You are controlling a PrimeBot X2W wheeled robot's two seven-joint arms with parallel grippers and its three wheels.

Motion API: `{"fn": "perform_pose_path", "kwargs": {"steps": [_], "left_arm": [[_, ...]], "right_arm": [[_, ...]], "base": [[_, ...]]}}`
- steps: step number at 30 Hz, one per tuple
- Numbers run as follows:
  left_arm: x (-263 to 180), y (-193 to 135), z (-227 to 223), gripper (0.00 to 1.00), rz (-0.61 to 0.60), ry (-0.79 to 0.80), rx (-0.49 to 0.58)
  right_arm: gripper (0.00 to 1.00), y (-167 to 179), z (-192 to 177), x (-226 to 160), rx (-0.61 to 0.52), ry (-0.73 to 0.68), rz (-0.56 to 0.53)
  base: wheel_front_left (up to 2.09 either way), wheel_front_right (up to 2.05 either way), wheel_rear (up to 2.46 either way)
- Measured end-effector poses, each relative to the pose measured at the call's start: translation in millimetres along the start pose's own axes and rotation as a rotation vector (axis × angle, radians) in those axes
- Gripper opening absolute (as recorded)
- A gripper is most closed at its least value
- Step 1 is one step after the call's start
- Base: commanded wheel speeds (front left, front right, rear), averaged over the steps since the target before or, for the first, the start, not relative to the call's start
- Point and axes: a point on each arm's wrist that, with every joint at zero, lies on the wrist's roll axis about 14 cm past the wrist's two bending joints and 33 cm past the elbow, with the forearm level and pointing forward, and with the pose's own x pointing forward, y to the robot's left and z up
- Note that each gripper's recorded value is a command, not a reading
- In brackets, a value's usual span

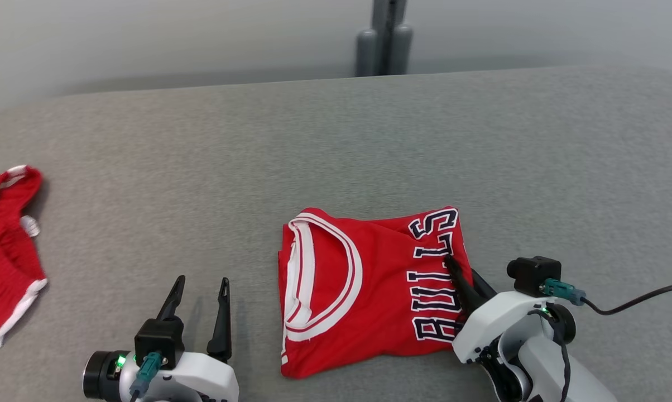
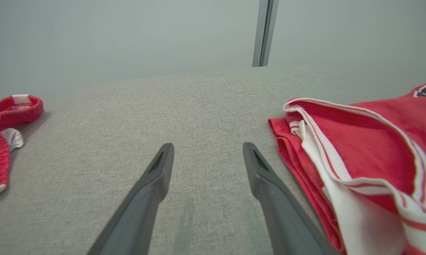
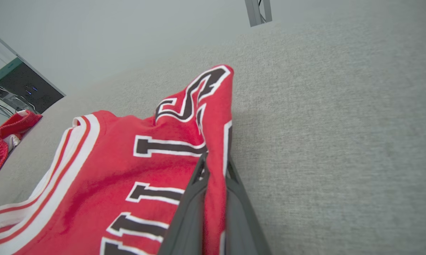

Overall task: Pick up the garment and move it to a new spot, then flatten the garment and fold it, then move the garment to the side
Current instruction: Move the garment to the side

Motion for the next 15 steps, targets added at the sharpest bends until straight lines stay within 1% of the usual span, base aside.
{"fn": "perform_pose_path", "kwargs": {"steps": [2, 4, 8, 10, 15], "left_arm": [[11, -19, 3, 1.0, -0.062, -0.007, 0.011], [20, -40, 5, 1.0, -0.125, -0.011, 0.021], [34, -80, 9, 1.0, -0.24, -0.024, 0.022], [38, -102, 10, 1.0, -0.3, -0.027, 0.025], [41, -154, 9, 1.0, -0.447, -0.026, 0.036]], "right_arm": [[0.0, -17, 4, -13, 0.007, -0.023, -0.05], [0.0, -31, 8, -25, -0.019, -0.037, -0.089], [0.0, -59, 15, -55, -0.014, -0.082, -0.185], [0.0, -70, 15, -70, -0.03, -0.091, -0.225], [0.0, -95, 24, -108, -0.021, -0.149, -0.33]], "base": [[0.0, 0.0, 0.0], [0.0, 0.0, 0.0], [0.0, 0.0, 0.0], [0.0, 0.0, 0.0], [0.0, 0.0, 0.0]]}}
